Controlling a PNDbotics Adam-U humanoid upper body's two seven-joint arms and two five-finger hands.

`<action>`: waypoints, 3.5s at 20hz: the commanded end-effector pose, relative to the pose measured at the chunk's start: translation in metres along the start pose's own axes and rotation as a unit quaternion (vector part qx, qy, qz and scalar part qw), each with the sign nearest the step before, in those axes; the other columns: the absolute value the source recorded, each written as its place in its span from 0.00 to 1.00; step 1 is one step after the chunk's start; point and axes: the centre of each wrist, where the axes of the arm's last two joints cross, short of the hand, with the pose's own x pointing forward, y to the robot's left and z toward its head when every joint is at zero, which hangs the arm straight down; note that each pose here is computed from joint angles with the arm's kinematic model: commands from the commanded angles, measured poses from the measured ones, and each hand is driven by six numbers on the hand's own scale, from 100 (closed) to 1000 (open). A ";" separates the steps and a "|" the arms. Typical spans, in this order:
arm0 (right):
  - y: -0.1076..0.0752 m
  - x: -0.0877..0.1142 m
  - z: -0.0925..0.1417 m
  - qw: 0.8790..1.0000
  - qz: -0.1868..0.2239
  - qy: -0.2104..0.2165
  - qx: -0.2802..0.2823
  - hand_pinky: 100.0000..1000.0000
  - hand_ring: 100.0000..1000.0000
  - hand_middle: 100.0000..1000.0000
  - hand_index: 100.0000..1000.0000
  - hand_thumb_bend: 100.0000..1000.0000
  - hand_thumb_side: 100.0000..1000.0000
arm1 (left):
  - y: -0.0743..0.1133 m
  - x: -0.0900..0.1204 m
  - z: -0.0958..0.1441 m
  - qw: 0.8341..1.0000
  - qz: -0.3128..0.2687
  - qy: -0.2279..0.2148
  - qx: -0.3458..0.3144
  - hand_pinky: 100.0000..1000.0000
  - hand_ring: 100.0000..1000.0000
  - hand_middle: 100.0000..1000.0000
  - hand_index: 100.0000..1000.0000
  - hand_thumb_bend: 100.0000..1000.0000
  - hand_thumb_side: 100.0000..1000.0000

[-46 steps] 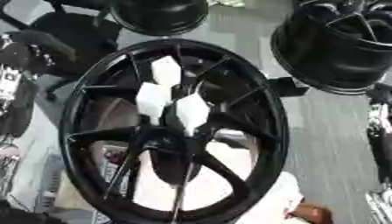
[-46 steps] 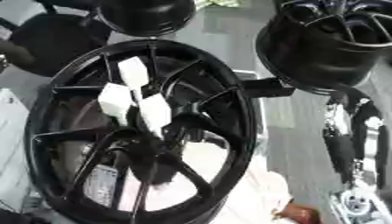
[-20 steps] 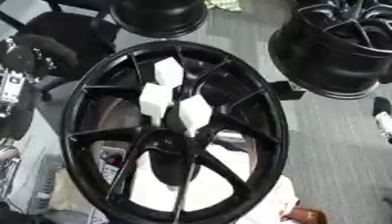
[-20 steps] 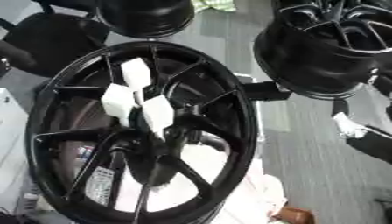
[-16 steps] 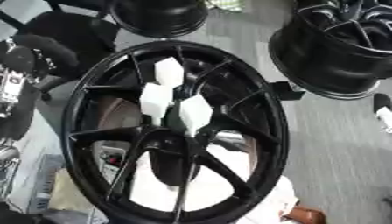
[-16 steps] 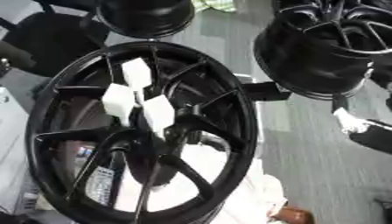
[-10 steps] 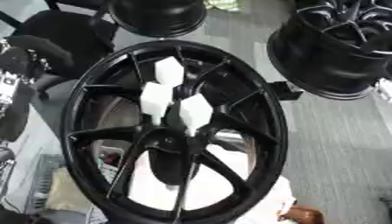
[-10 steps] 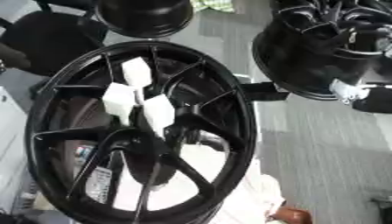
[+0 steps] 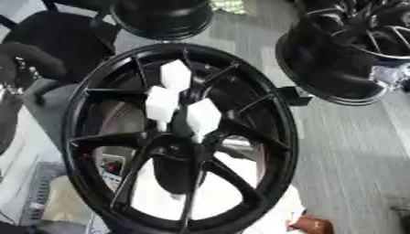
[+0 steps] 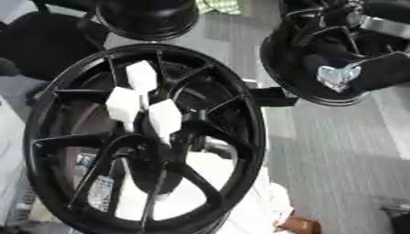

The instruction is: Pull the pin out of the wheel hub.

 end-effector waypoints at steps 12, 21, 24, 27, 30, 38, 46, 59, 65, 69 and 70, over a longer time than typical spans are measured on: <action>-0.017 0.040 -0.045 0.989 0.031 -0.098 0.110 0.89 0.85 0.72 0.78 0.00 0.56 | 0.006 0.009 -0.005 1.000 0.003 0.006 0.030 0.68 0.65 0.56 0.67 0.00 0.55; -0.010 0.056 -0.067 0.975 0.034 -0.151 0.159 0.89 0.87 0.73 0.80 0.00 0.58 | 0.019 0.015 -0.007 0.994 -0.003 -0.005 0.112 0.68 0.65 0.55 0.67 0.00 0.56; -0.011 0.062 -0.073 0.974 0.031 -0.158 0.158 0.89 0.87 0.73 0.80 0.00 0.57 | 0.021 0.016 -0.008 0.992 -0.005 -0.010 0.125 0.68 0.65 0.55 0.67 0.00 0.56; -0.013 0.068 -0.078 0.975 0.031 -0.161 0.151 0.89 0.87 0.73 0.80 0.00 0.57 | 0.022 0.017 -0.008 0.991 -0.005 -0.013 0.132 0.68 0.65 0.55 0.66 0.00 0.56; -0.013 0.072 -0.082 0.976 0.026 -0.159 0.146 0.89 0.87 0.73 0.81 0.00 0.57 | 0.022 0.017 -0.010 0.991 -0.003 -0.016 0.136 0.68 0.65 0.55 0.66 0.00 0.57; -0.011 0.078 -0.088 0.980 0.012 -0.149 0.132 0.89 0.87 0.73 0.82 0.02 0.55 | 0.025 0.020 -0.015 0.986 0.007 -0.031 0.161 0.68 0.65 0.55 0.66 0.00 0.58; -0.009 0.080 -0.092 0.980 -0.002 -0.142 0.137 0.89 0.89 0.74 0.83 0.12 0.42 | 0.025 0.021 -0.016 0.985 0.011 -0.034 0.167 0.68 0.65 0.55 0.66 0.00 0.58; -0.002 0.079 -0.094 0.987 0.009 -0.114 0.114 0.91 0.91 0.75 0.83 0.28 0.24 | 0.024 0.023 -0.021 0.986 0.013 -0.040 0.162 0.68 0.64 0.55 0.66 0.00 0.58; 0.002 0.077 -0.094 0.993 0.009 -0.084 0.085 0.91 0.92 0.75 0.84 0.28 0.23 | 0.023 0.024 -0.024 0.986 0.013 -0.045 0.158 0.68 0.64 0.55 0.66 0.00 0.58; 0.005 0.075 -0.094 0.995 0.010 -0.070 0.073 0.91 0.92 0.75 0.84 0.27 0.23 | 0.022 0.025 -0.026 0.987 0.013 -0.047 0.154 0.68 0.64 0.55 0.66 0.00 0.58; 0.006 0.074 -0.094 0.995 0.009 -0.066 0.072 0.91 0.92 0.76 0.84 0.26 0.25 | 0.021 0.025 -0.026 0.987 0.014 -0.049 0.152 0.68 0.64 0.55 0.66 0.00 0.58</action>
